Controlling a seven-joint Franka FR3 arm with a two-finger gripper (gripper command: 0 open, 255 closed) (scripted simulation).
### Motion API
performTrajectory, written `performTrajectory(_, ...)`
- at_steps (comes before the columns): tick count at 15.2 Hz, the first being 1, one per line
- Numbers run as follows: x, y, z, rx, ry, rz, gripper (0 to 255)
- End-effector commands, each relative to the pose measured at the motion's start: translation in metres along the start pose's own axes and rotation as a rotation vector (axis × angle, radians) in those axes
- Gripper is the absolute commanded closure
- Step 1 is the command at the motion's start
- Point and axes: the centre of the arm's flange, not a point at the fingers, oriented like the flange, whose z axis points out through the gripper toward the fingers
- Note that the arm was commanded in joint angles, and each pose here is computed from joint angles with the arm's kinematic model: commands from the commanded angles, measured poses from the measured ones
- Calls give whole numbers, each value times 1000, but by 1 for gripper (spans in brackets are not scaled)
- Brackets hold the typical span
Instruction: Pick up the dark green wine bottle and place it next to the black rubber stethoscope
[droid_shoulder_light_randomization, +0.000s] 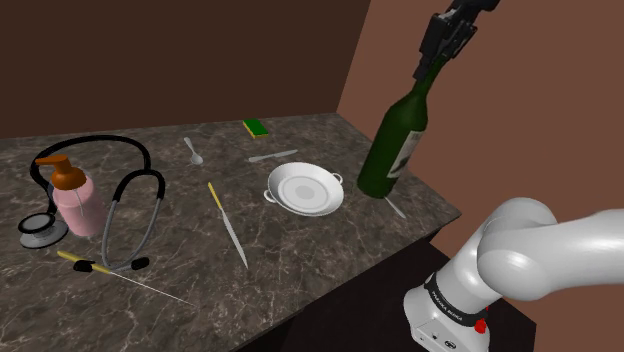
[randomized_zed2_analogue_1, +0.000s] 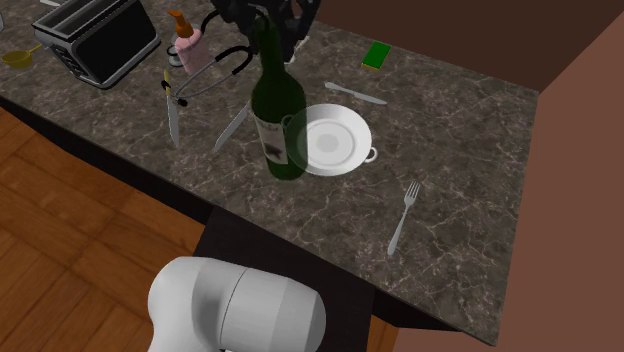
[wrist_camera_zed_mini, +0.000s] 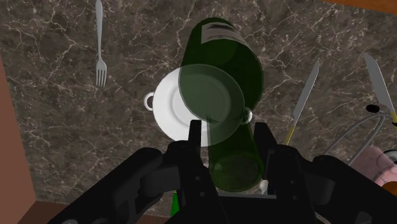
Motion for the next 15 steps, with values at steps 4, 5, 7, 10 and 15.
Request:
performTrajectory(4,4,0,-28,0,0,0,255)
performTrajectory(5,4,0,-33,0,0,0,255)
performTrajectory(7,5,0,-43,0,0,0,255)
performTrajectory(10,7,0,-59,0,0,0,255)
performTrajectory(15,9,0,-85,0,0,0,255)
